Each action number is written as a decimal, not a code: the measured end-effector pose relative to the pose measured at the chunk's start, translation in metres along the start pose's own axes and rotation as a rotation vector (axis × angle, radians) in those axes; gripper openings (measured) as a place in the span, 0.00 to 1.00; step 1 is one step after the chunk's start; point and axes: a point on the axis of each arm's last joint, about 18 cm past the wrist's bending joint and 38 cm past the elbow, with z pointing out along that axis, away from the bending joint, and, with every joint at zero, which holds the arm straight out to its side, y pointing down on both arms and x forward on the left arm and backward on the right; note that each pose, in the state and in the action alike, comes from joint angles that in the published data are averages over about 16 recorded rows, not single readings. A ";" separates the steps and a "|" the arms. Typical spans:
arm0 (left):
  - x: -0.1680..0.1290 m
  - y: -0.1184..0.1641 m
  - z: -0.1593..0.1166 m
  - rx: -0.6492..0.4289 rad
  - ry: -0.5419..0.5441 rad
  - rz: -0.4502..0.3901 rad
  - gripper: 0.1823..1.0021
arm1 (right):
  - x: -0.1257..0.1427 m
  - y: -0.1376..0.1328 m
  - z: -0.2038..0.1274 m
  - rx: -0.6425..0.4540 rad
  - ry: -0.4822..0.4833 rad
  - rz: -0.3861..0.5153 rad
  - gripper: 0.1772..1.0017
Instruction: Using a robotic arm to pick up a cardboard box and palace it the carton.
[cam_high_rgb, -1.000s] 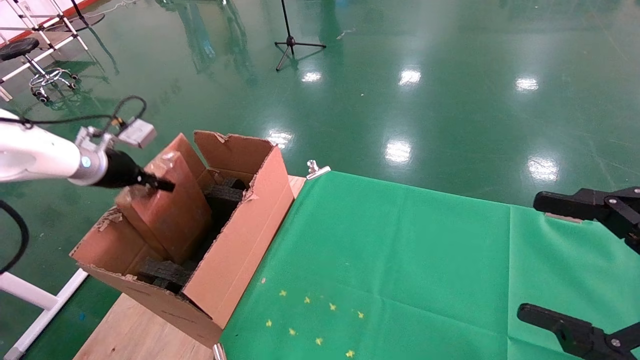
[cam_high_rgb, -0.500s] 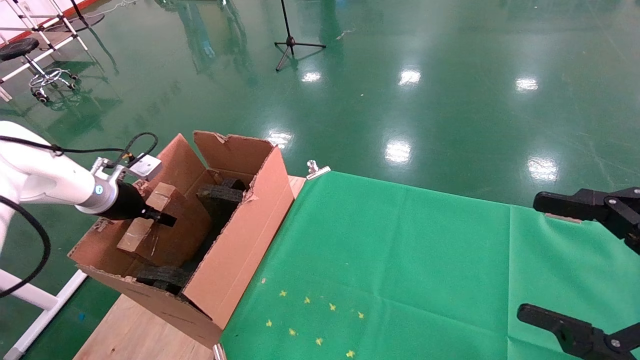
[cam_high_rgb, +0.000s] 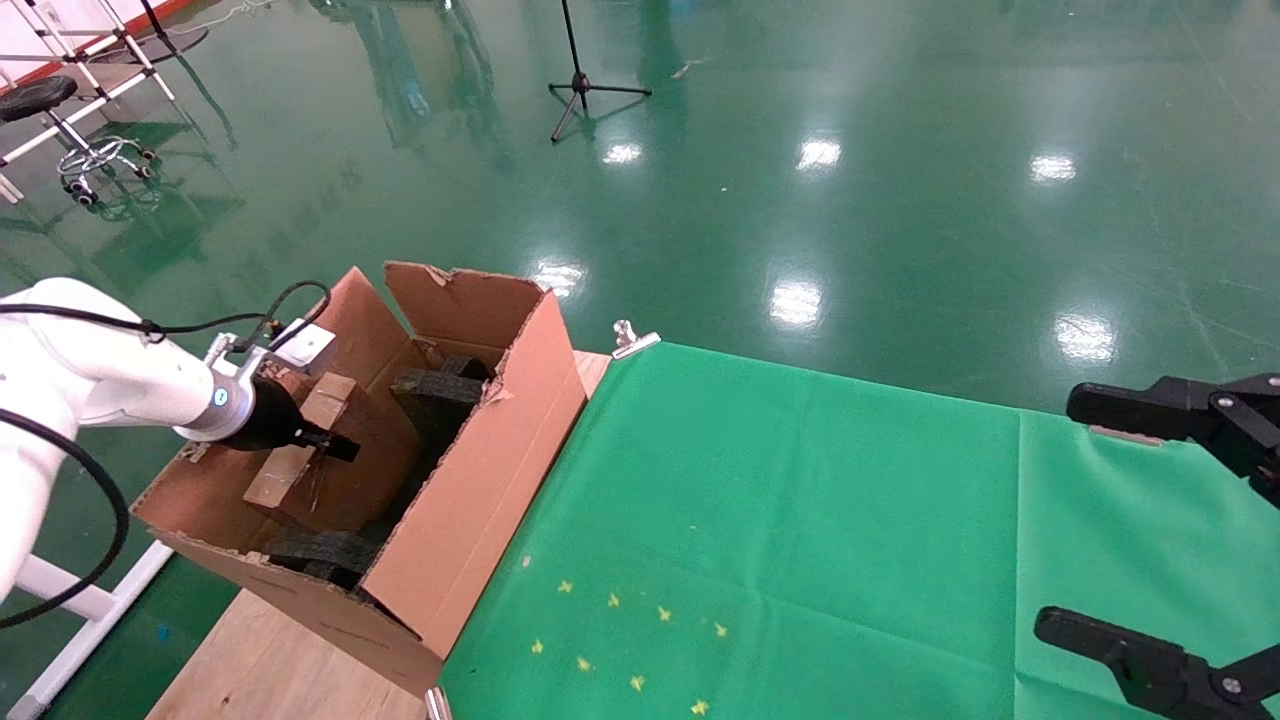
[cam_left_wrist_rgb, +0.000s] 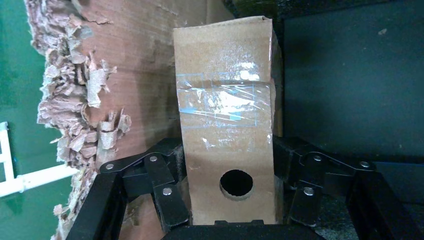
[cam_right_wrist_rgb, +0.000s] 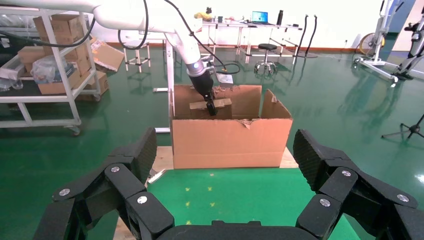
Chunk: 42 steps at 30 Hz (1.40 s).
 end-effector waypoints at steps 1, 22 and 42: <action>0.000 0.000 0.000 0.000 -0.001 0.001 0.14 | 0.000 0.000 0.000 0.000 0.000 0.000 1.00; -0.002 -0.003 -0.004 0.005 0.009 -0.008 0.45 | 0.000 0.000 0.000 0.000 0.000 0.000 1.00; -0.042 -0.085 -0.110 0.265 0.143 0.007 0.89 | 0.000 0.000 0.000 0.000 0.000 0.000 1.00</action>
